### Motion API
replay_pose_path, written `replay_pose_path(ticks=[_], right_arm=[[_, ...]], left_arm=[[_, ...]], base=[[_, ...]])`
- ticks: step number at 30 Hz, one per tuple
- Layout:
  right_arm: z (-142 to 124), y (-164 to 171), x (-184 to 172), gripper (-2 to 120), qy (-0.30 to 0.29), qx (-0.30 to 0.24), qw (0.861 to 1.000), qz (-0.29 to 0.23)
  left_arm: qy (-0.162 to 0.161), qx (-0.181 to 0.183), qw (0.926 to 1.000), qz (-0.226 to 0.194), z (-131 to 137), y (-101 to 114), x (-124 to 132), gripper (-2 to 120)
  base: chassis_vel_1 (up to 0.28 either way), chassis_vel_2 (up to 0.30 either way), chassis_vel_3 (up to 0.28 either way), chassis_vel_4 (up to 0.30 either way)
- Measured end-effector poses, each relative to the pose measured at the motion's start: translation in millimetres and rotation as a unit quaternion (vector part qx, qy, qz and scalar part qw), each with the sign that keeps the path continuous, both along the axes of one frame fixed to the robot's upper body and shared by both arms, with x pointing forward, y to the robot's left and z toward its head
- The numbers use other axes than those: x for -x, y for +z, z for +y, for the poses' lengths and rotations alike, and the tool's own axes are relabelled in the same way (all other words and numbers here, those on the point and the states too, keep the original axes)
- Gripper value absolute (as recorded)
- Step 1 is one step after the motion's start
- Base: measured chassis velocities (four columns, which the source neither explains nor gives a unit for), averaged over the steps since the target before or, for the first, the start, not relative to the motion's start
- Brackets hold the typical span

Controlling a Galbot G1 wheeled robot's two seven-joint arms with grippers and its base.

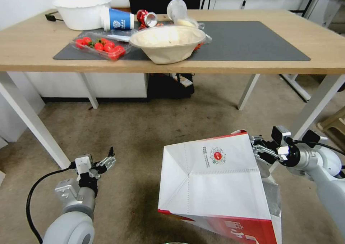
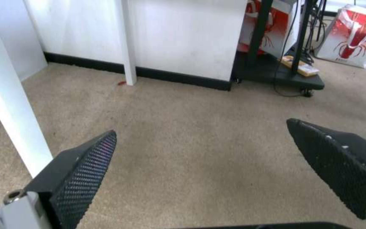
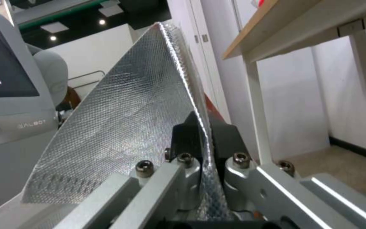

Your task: Pick up the food delivery bag from the floor and place it on the table.

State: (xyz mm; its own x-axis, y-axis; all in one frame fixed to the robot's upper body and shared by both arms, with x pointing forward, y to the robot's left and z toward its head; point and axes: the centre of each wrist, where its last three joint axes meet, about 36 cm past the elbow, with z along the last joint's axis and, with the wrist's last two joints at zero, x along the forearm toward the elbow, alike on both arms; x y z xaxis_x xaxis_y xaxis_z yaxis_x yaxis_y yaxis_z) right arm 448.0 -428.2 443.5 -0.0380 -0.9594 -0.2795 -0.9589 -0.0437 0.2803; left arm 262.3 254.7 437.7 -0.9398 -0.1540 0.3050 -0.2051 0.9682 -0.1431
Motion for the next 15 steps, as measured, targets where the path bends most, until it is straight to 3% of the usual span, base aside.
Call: replay_pose_path(ticks=[15], right_arm=[[0.3, 4.8, 2.6, 0, 0.0, -0.004, 1.0, -0.005]], left_arm=[[0.001, 0.0, 1.0, -0.001, -0.8, 1.4, 0.8, 100]], base=[[0.0, 0.0, 0.0, 0.0]])
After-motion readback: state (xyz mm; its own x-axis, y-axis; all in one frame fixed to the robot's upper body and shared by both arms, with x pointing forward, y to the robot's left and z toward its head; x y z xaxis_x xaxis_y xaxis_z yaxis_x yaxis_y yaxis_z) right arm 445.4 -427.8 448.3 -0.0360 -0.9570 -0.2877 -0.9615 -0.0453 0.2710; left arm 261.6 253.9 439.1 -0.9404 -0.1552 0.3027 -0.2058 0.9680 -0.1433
